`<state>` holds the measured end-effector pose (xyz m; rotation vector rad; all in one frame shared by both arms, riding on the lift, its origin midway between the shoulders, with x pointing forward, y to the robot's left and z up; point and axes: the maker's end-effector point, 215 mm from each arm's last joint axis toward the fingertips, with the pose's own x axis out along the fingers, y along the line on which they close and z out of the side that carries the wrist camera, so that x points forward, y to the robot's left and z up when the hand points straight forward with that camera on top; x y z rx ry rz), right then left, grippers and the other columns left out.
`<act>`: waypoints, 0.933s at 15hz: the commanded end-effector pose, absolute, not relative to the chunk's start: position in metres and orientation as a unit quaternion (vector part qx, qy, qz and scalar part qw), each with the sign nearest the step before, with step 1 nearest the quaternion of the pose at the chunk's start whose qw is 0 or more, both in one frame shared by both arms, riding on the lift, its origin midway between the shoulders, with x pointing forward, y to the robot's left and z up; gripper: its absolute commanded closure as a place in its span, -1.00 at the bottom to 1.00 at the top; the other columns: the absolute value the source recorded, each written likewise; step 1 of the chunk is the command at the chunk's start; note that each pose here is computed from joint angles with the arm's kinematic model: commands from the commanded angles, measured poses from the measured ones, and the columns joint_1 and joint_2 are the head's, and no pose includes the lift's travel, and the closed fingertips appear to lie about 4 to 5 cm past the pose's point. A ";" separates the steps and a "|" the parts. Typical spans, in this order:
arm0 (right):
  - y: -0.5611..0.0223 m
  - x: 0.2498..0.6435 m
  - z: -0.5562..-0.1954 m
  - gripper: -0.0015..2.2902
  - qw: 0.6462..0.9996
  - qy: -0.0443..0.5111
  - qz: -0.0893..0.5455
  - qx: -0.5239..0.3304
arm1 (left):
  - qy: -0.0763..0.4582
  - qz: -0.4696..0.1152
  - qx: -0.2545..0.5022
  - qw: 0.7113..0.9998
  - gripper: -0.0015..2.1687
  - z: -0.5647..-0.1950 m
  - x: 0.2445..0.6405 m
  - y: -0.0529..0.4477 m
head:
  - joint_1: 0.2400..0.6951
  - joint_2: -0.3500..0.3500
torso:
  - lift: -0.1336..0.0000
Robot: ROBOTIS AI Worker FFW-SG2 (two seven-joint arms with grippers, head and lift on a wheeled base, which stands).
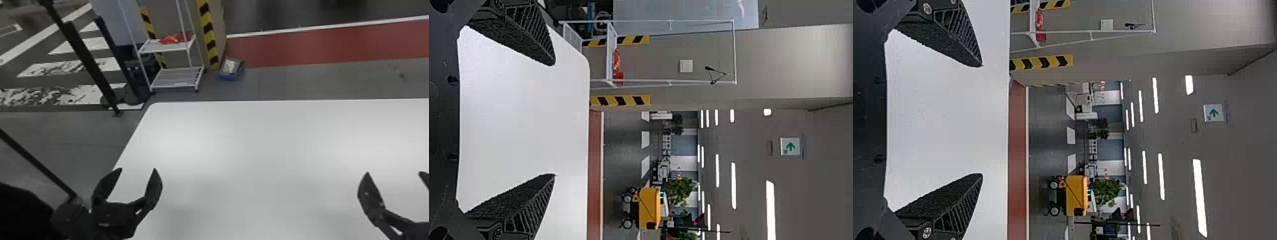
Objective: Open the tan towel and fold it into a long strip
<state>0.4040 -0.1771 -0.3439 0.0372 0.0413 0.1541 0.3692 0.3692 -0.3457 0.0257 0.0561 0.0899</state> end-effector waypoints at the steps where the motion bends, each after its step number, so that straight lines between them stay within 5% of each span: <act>1: -0.177 0.404 -0.344 -0.92 0.997 0.021 0.077 0.018 | 0.028 0.047 0.010 0.998 -0.93 -0.346 0.369 0.369 | 1.00 0.79 | -0.81; 14: -0.178 0.405 -0.350 -0.92 0.997 0.027 0.077 0.017 | 0.033 0.047 0.007 0.998 -0.93 -0.353 0.369 0.368 | 1.00 0.78 | -0.81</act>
